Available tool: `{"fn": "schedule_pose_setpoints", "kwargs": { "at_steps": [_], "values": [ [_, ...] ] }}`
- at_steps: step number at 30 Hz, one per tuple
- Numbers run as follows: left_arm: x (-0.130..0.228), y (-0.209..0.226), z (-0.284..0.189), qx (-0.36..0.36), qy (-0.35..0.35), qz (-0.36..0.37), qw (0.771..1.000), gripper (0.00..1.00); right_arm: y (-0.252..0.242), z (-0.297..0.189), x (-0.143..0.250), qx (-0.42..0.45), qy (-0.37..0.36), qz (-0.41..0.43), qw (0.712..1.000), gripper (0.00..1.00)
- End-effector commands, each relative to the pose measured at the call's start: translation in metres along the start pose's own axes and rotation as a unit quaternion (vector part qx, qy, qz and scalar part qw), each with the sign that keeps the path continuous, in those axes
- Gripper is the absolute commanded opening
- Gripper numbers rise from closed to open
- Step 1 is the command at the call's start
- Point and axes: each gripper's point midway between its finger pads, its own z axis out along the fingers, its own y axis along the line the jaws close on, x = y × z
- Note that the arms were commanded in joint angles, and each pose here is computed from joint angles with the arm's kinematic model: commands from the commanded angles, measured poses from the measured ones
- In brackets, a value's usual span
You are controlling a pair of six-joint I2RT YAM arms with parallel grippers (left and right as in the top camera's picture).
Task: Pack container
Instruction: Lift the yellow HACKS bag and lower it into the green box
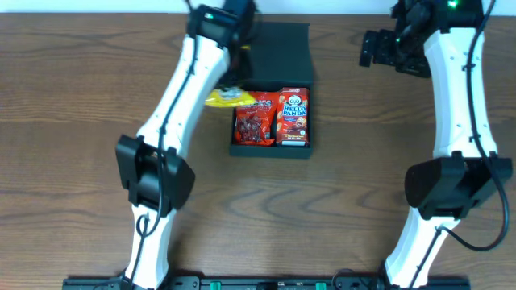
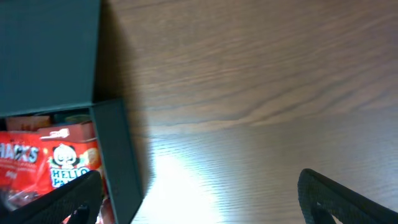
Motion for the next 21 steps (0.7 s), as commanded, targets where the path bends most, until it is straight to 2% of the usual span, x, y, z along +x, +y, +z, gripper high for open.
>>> {"fn": "schedule_pose_setpoints", "kwargs": {
  "at_steps": [1, 6, 13, 21],
  "values": [
    [0.016, -0.024, -0.009, 0.005, -0.002, 0.034, 0.999, 0.06, -0.014, -0.01, -0.005, 0.003, -0.011, 0.008, 1.0, 0.99],
    [0.035, -0.048, 0.003, 0.003, 0.013, 0.063, 0.998, 0.06, -0.026, -0.01, -0.003, 0.008, -0.004, 0.021, 1.0, 0.99],
    [0.061, -0.049, 0.034, -0.009, 0.085, 0.057, 0.995, 0.06, -0.034, -0.011, -0.002, 0.012, 0.0, 0.029, 1.0, 0.99],
    [0.074, -0.054, 0.055, -0.003, 0.115, 0.062, 0.991, 0.06, -0.034, -0.011, -0.002, 0.011, 0.0, 0.029, 1.0, 0.99]
  ]
}}
